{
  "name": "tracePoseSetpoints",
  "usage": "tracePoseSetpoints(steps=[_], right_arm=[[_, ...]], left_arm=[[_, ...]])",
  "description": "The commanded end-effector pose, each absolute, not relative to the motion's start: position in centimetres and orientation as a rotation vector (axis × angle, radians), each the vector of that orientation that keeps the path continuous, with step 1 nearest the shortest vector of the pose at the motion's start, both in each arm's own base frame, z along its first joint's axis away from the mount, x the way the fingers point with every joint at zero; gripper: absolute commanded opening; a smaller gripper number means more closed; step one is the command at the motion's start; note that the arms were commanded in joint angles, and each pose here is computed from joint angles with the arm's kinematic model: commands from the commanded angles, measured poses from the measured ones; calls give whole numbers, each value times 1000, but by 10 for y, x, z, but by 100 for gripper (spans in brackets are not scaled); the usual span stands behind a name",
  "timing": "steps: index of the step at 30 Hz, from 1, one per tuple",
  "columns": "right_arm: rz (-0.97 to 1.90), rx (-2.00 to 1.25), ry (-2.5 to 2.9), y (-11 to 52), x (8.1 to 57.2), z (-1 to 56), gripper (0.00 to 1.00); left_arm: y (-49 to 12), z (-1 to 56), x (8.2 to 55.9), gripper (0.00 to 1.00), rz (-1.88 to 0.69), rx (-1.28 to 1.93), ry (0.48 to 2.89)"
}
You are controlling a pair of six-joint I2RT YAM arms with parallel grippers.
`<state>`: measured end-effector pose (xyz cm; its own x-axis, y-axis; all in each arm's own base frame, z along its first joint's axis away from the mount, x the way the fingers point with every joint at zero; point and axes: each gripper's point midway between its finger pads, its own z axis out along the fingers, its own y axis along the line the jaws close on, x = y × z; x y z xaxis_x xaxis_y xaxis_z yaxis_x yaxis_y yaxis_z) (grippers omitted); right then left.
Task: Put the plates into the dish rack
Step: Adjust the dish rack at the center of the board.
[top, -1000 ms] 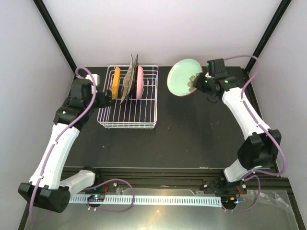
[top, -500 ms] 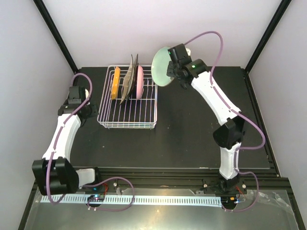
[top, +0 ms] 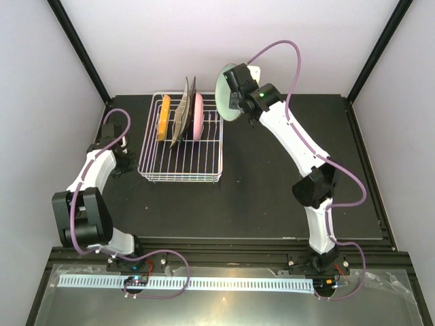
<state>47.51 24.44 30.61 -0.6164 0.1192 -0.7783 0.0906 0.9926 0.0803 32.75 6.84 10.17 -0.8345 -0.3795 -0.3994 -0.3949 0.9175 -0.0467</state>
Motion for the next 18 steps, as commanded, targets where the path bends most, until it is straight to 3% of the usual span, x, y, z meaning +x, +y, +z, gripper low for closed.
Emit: tracePoseSetpoints(steps=[1,18], right_arm=[[92,227,2057,233,479,364,1],[4,196,2095,228,482,339,1]], left_arm=[[70,101,339,2,33,-586,2659],[-14,90,312,2,-257,-526,2717]])
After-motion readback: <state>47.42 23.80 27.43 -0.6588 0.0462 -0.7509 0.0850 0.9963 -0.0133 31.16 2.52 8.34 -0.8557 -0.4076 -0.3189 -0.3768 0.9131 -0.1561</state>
